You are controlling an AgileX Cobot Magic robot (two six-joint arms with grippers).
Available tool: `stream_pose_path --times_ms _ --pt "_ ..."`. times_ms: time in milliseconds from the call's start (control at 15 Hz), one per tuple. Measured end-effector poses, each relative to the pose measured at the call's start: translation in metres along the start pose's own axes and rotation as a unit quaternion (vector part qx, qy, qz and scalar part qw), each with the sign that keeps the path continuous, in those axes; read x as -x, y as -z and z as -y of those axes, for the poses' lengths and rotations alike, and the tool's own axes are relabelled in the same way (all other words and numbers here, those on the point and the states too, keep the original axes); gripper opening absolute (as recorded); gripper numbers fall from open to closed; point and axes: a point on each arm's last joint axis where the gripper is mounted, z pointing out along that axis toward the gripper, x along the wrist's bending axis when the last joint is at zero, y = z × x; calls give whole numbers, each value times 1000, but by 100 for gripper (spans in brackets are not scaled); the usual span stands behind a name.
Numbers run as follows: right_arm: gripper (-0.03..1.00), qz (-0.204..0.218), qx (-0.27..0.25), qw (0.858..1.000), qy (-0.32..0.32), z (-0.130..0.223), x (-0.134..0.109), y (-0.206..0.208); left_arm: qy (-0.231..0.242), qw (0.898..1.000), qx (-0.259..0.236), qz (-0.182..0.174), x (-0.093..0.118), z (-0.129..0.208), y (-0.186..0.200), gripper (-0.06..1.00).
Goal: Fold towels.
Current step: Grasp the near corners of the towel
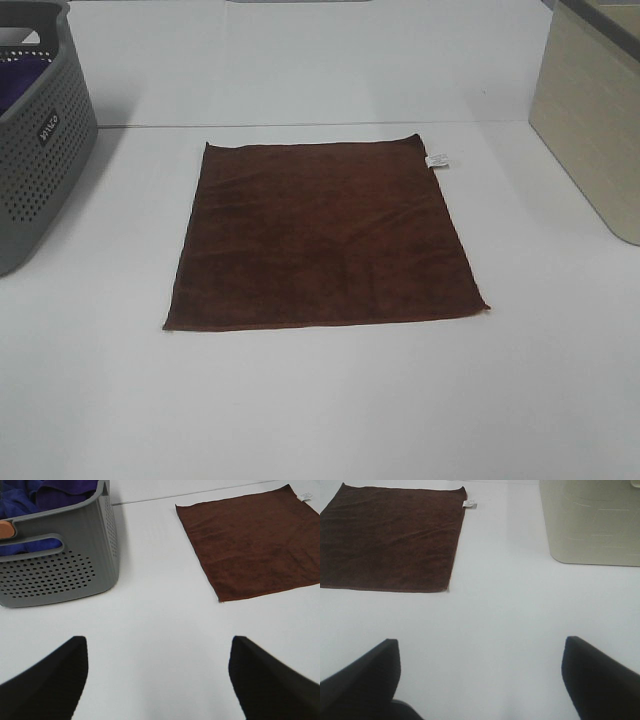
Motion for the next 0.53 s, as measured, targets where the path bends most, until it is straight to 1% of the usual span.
stream_pose_path --times_ms 533 --pt "82 0 0 1000 0 0 0 0 0 1000 0 0 0 0 0 74"
